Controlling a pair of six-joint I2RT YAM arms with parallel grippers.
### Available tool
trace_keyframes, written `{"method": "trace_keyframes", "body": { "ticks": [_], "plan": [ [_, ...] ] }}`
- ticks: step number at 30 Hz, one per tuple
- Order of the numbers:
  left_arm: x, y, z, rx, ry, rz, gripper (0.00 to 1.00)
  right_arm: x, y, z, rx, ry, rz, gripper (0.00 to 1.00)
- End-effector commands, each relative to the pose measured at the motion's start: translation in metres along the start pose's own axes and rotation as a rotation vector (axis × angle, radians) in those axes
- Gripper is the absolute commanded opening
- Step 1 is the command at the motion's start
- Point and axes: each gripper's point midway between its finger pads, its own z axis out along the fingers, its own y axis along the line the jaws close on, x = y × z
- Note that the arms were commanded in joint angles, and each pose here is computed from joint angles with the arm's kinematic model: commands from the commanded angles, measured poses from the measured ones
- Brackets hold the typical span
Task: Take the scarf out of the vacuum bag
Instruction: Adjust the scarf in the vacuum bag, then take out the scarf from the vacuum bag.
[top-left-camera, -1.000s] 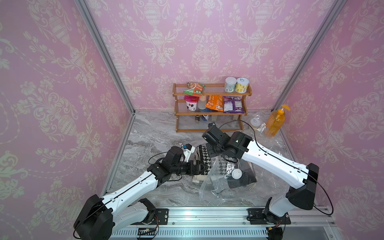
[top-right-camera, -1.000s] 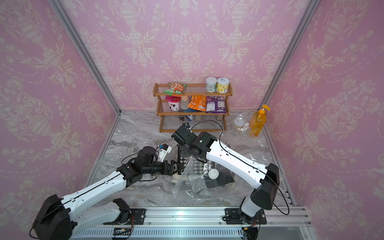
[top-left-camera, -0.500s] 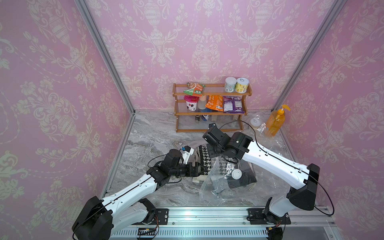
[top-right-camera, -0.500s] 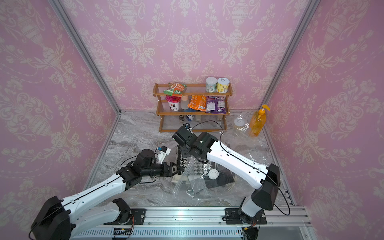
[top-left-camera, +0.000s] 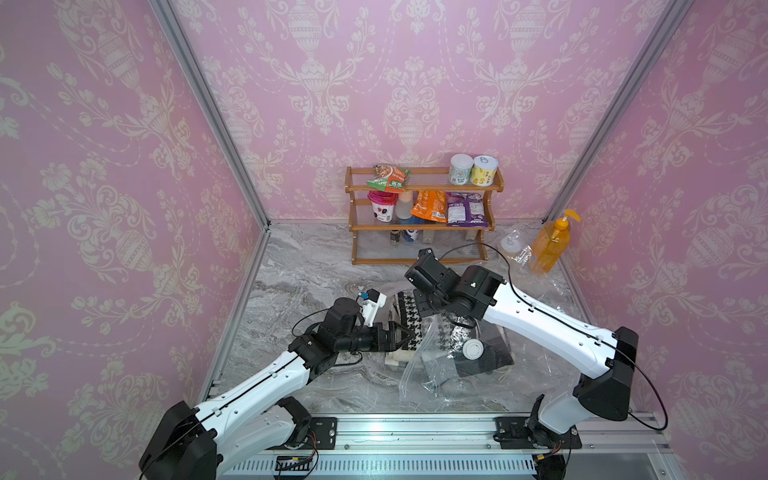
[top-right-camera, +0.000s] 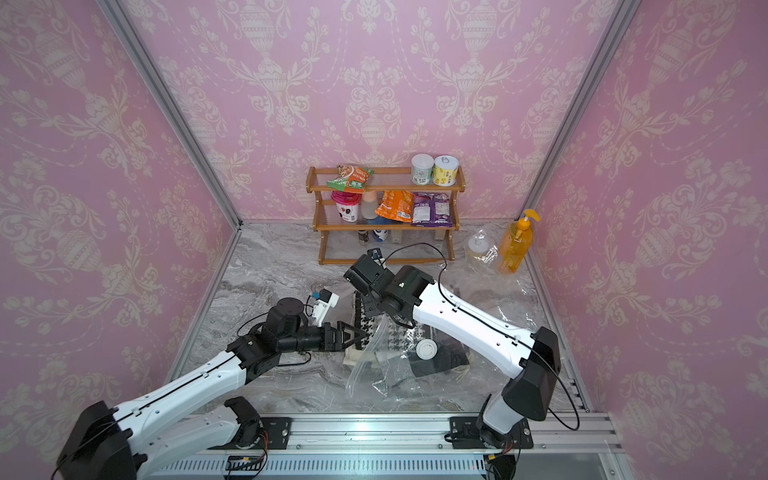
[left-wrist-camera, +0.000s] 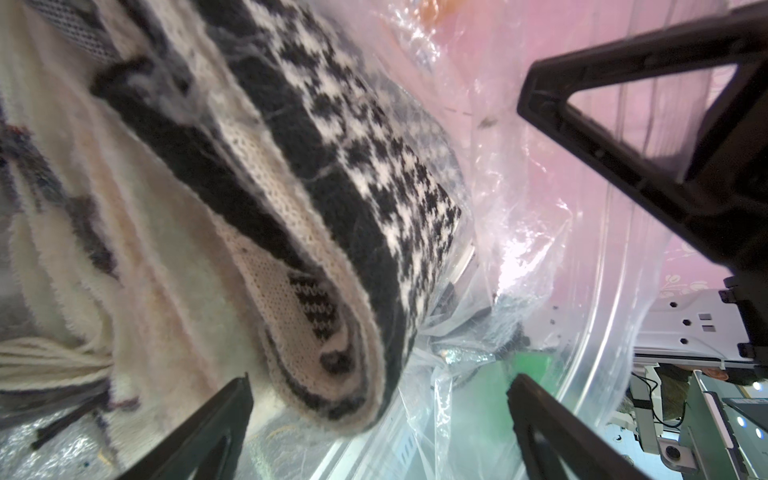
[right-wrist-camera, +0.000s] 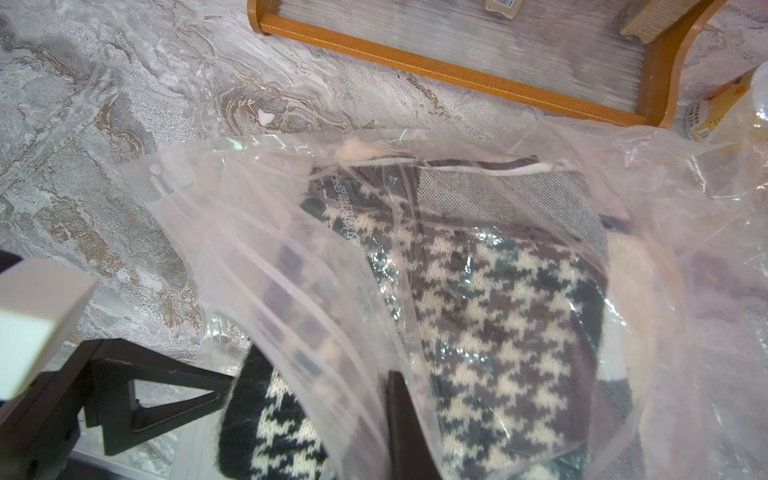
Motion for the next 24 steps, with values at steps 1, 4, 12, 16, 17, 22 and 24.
{"method": "trace_keyframes", "body": {
  "ticks": [1, 4, 12, 16, 17, 22, 24],
  "plan": [
    [-0.001, -0.003, 0.005, 0.038, 0.011, -0.033, 0.99, -0.001, -0.009, -0.008, 0.015, -0.006, 0.021, 0.07],
    [-0.001, -0.002, 0.011, 0.064, 0.022, -0.060, 0.99, 0.000, -0.009, -0.007, 0.015, -0.005, 0.021, 0.07],
    [0.009, 0.016, 0.024, 0.031, 0.066, -0.109, 0.99, -0.001, -0.009, -0.007, 0.015, -0.006, 0.026, 0.07],
    [0.012, 0.018, 0.027, 0.035, 0.076, -0.115, 0.99, 0.000, -0.008, -0.005, 0.012, -0.004, 0.026, 0.07],
    [0.011, 0.017, 0.028, 0.038, 0.077, -0.115, 0.99, 0.001, -0.007, -0.005, 0.010, -0.001, 0.026, 0.07],
    [0.009, 0.007, 0.034, 0.077, 0.085, -0.118, 0.92, 0.001, -0.006, -0.004, 0.006, -0.001, 0.028, 0.07],
    [0.008, 0.003, 0.036, 0.102, 0.087, -0.125, 0.85, 0.001, -0.006, -0.004, 0.007, -0.002, 0.029, 0.07]
  ]
}}
